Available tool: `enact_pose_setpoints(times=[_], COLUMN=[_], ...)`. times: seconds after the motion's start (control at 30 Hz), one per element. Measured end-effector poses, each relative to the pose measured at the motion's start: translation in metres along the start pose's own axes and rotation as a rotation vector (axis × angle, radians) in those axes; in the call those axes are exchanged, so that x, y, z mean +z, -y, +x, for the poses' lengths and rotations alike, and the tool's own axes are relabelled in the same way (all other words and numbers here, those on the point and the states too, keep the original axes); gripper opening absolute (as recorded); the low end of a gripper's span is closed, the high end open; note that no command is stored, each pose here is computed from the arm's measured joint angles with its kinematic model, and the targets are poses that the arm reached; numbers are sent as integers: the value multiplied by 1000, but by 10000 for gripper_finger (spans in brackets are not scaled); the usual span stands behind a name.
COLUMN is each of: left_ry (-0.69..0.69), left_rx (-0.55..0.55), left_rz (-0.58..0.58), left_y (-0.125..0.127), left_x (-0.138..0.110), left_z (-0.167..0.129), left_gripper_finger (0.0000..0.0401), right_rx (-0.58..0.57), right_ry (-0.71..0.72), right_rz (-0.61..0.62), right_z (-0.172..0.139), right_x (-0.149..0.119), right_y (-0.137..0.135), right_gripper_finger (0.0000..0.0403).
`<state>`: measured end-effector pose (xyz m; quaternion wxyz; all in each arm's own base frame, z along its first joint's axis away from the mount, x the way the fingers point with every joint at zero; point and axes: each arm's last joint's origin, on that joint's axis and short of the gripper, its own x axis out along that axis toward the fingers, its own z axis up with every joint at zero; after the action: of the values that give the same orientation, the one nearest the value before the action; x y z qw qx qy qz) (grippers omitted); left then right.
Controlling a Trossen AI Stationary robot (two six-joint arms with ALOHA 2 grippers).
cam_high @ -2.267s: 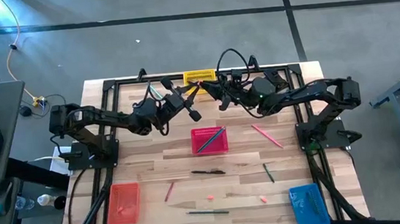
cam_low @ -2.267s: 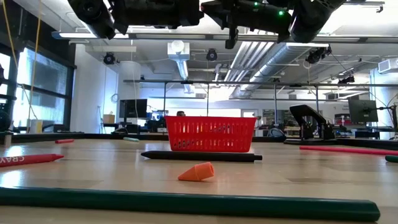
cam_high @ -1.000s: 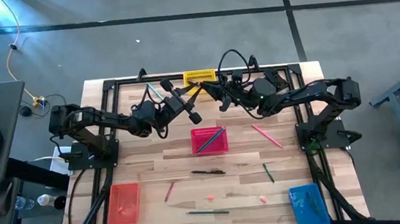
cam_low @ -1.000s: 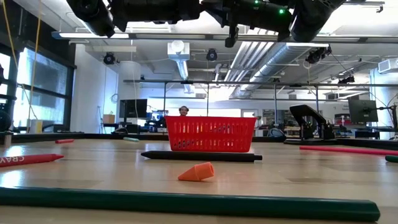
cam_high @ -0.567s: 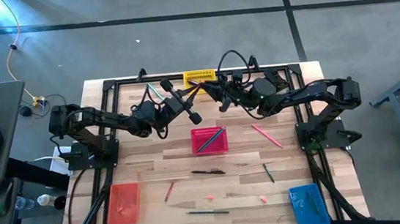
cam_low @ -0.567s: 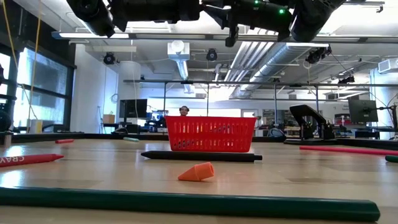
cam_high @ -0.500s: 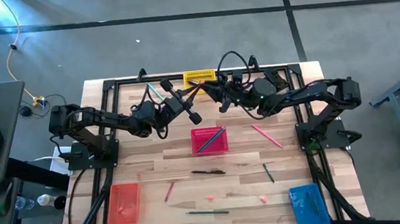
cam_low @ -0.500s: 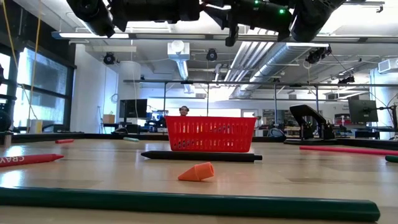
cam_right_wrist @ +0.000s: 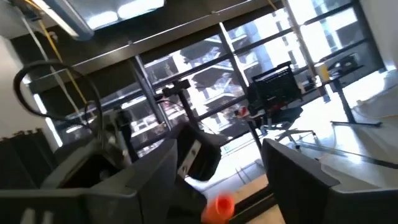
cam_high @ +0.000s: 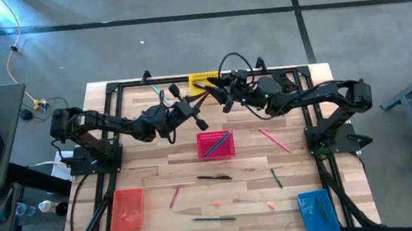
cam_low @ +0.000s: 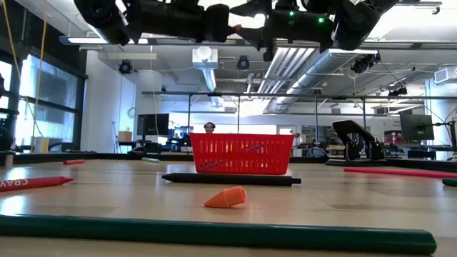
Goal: Sort crayons/erasers/pens/pencils in bins
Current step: Put the orange eraser into the orange bin
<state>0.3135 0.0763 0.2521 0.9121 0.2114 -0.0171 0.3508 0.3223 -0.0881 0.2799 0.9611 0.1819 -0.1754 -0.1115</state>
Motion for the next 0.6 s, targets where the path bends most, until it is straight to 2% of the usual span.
enact_pose_setpoints(times=[0.27,0.47,0.6], left_ry=[-74,-121,-135], left_rx=[-2,7,7], left_rz=[-88,-109,-168], left_y=[0,0,-2], left_x=[-24,-32,-37], left_z=[-11,-19,-26], left_gripper_finger=[0,0,0], right_rx=[-68,-111,-117], right_ry=[-53,-104,-110], right_rz=[-80,-161,-195], right_z=[0,-1,-1], right_x=[-1,-2,-2], right_y=[17,27,29], right_gripper_finger=[236,236,236])
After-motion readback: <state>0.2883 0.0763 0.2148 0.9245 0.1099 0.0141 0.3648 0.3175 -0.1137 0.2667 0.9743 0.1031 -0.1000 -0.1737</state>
